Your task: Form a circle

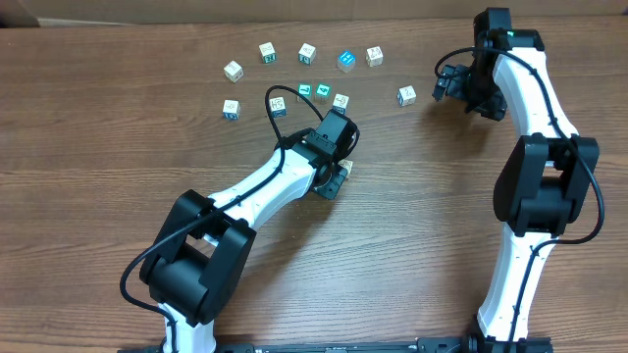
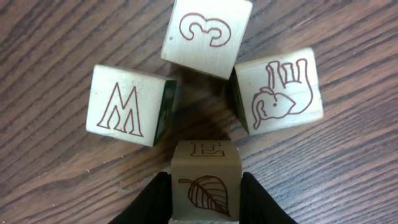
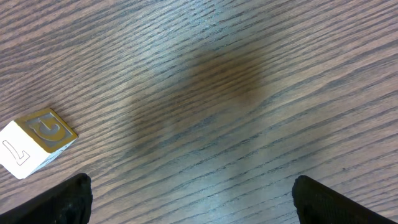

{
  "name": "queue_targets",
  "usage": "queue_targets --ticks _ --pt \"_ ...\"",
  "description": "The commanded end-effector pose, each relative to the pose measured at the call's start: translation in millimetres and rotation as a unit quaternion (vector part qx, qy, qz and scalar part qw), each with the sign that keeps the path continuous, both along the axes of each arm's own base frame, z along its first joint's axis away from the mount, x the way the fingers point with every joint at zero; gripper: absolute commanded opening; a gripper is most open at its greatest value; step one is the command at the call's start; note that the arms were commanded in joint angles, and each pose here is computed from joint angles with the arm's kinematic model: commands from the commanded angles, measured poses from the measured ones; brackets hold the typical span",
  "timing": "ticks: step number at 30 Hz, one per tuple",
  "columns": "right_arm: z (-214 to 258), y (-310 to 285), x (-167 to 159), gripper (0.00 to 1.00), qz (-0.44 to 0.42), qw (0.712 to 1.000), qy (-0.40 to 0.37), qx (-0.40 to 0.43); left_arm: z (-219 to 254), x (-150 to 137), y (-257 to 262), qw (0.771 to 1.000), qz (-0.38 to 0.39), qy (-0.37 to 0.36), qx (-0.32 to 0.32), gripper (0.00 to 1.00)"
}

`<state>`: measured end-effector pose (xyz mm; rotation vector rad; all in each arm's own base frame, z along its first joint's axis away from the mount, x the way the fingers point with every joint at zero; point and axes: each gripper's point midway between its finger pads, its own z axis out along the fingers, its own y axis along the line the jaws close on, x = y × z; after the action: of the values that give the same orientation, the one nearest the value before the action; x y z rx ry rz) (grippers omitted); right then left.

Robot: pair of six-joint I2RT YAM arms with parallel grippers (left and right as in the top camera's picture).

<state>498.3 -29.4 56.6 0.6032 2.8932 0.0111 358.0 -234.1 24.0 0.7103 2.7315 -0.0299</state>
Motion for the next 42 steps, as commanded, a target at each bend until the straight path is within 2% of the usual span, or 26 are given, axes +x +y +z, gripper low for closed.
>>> queue_targets --ticks 1,7,9,14,22,28,30,34,42 --pt "18 -1 7 1.00 -0.003 1.000 -0.024 -0.002 -6 -3 1 1.000 -0.010 0.001 0.012 0.26" --pt "18 -1 7 1.00 -0.002 1.000 -0.024 -0.002 -6 -2 1 1.000 -0.010 0.000 0.011 0.27" --pt "18 -1 7 1.00 -0.002 1.000 -0.024 -0.002 -6 -2 1 1.000 -0.010 0.000 0.011 0.35" --pt "19 -1 7 1.00 -0.002 1.000 -0.024 -0.002 0 1 -1 1.000 -0.009 -0.003 0.010 0.46" --pt "18 -1 7 1.00 -0.002 1.000 -0.024 -0.002 74 39 -15 0.999 0.002 -0.043 -0.013 0.53" --pt "19 -1 7 1.00 -0.002 1.000 -0.024 -0.002 86 52 -14 0.997 0.027 -0.059 -0.031 0.33" --pt "18 -1 7 1.00 -0.002 1.000 -0.024 -0.002 84 50 -15 0.997 0.033 -0.048 -0.044 0.20" --pt "18 -1 7 1.00 -0.002 1.000 -0.024 -0.002 84 38 -35 0.996 0.009 -0.022 -0.084 0.05" --pt "18 -1 7 1.00 -0.002 1.000 -0.024 -0.002 72 18 -60 0.995 -0.007 -0.013 -0.094 0.04"
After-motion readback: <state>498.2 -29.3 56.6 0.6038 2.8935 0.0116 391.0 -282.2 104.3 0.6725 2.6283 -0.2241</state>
